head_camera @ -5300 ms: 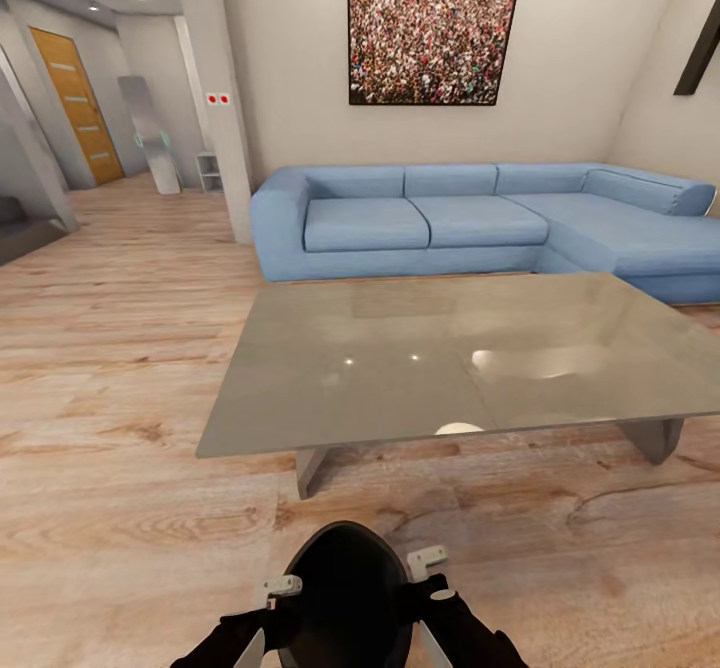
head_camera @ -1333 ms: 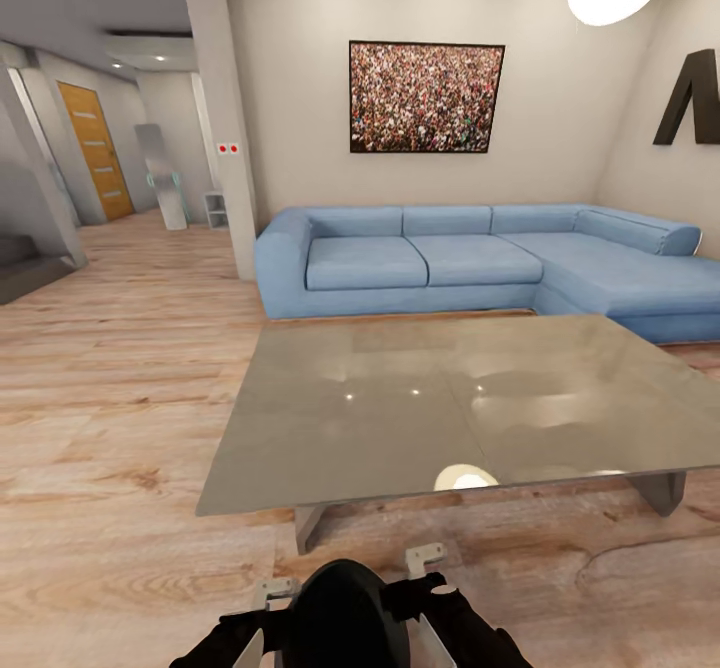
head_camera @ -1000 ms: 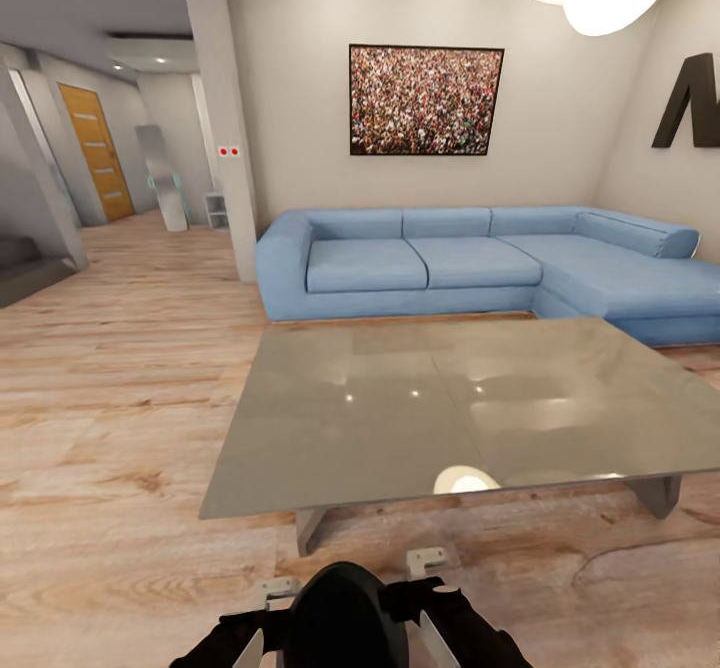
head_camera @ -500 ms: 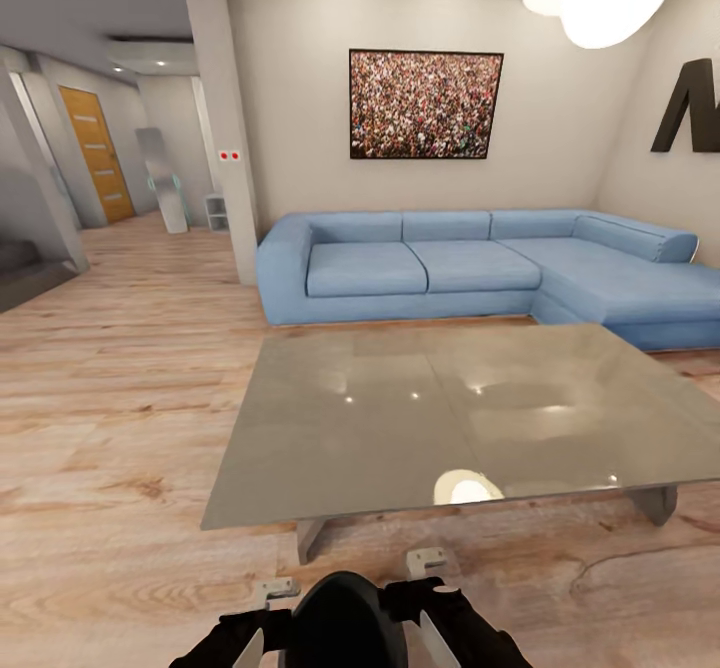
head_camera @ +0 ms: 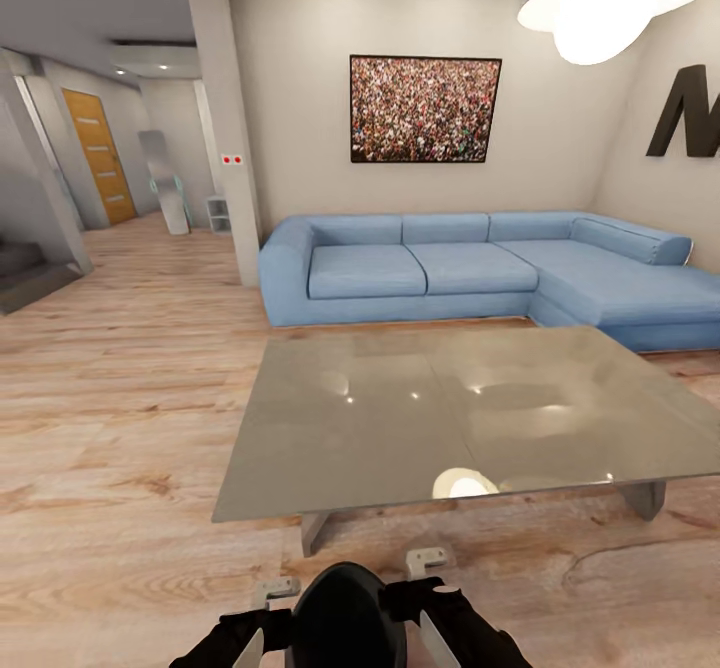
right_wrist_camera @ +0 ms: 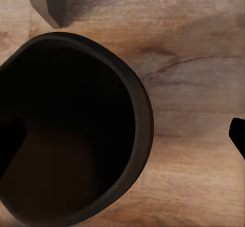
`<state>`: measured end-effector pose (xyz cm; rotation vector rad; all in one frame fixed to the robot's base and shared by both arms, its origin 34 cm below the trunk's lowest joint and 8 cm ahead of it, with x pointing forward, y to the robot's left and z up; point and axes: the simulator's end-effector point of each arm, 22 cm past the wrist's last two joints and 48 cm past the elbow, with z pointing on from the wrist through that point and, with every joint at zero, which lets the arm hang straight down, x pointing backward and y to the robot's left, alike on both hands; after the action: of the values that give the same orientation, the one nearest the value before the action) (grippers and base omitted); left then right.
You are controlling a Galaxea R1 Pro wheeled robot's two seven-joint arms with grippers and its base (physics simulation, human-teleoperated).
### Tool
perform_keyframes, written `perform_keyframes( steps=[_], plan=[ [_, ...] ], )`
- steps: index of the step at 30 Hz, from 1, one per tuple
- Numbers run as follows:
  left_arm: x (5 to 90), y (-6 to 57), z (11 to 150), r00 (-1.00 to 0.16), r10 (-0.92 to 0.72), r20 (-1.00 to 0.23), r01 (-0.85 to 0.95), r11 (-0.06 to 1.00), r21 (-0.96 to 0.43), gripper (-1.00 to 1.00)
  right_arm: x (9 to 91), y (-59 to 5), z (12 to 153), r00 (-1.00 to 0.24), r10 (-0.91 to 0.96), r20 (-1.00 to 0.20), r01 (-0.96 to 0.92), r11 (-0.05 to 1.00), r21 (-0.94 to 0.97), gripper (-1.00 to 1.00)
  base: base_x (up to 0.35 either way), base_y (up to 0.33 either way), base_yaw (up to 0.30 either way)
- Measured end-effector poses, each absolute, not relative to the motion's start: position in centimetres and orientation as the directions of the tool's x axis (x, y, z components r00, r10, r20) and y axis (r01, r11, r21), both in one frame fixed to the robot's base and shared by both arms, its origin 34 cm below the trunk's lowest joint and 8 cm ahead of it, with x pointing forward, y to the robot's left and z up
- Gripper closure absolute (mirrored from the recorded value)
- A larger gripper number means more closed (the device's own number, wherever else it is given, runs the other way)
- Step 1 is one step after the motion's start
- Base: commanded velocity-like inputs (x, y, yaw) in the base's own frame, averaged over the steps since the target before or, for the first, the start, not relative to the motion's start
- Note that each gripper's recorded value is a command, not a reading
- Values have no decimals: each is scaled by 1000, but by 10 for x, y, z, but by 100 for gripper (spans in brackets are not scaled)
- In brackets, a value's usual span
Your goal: Place each of the two pumpkins and all three candles from the living room inside a cabinet in the living room (use any cabinet), then make sure every cabinet is closed, and position the cauldron so it is next to a table in the living room.
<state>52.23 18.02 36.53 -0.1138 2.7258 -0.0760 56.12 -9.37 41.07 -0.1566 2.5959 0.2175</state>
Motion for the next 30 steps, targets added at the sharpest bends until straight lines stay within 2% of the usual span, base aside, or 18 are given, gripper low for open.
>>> perform_keyframes(
  steps=[13,19,30],
  plan=[
    [527,180,392,-913,-91,-398,-69,995,-70,-100,566,-94,437,-855,-69,-514,-153,980,124,-100,-4,0,0],
    [529,180,404,-913,-91,-397,-69,995,-70,-100,568,-93,450,-855,-69,-513,-153,980,125,-100,-151,0,10],
    [532,180,426,-913,-91,-397,-69,995,-70,-100,571,-93,472,-856,-70,-512,-154,980,124,-100,-27,0,232]
  ],
)
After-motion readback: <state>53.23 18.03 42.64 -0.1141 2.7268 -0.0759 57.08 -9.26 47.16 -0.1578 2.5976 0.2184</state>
